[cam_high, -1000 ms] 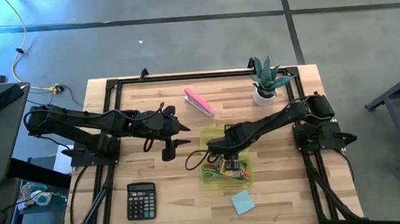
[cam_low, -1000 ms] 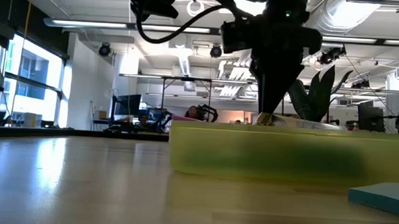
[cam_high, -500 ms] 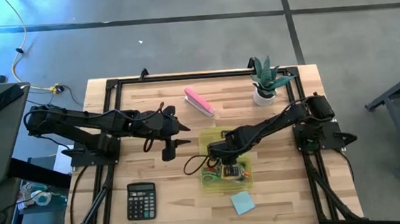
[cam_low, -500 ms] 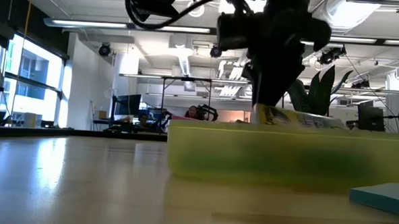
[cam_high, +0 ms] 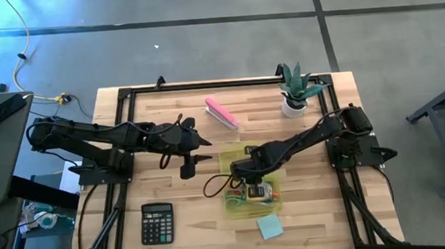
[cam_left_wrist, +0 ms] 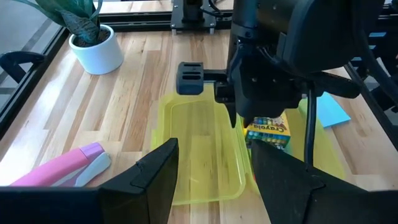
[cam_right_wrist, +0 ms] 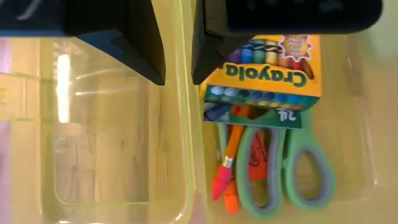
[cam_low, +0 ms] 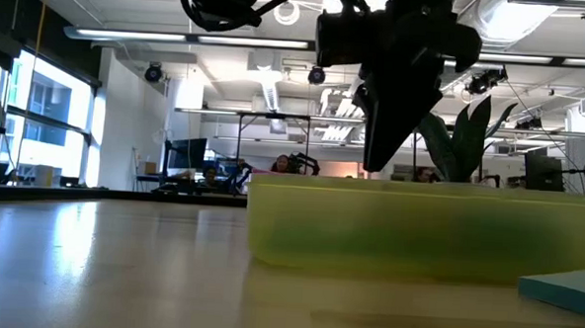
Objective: Pack school essentials
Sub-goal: Adjust the yellow supply box
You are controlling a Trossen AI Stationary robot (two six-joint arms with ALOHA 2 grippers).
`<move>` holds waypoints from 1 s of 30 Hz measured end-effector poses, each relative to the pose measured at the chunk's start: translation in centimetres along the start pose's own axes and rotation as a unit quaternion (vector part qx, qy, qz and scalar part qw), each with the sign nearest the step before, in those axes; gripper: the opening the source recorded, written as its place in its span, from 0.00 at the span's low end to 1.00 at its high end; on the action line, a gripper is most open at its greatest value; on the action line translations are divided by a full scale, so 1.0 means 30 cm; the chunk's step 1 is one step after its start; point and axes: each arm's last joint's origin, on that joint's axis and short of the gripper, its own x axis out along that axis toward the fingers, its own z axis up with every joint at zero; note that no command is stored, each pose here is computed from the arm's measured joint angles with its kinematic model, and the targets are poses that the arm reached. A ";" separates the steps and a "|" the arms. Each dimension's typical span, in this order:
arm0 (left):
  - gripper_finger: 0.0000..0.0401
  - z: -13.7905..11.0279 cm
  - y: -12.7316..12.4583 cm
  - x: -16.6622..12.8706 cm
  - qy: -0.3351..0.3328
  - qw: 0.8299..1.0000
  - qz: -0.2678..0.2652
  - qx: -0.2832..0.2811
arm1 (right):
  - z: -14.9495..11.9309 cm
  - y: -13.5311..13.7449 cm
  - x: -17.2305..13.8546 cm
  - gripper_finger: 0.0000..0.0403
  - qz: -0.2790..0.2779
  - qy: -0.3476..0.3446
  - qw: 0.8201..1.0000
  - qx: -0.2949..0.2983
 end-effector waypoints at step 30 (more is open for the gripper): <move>0.47 -0.162 -0.067 0.052 0.061 0.998 -0.027 -0.002 | -0.238 0.165 -0.115 0.17 -0.003 0.014 0.999 0.039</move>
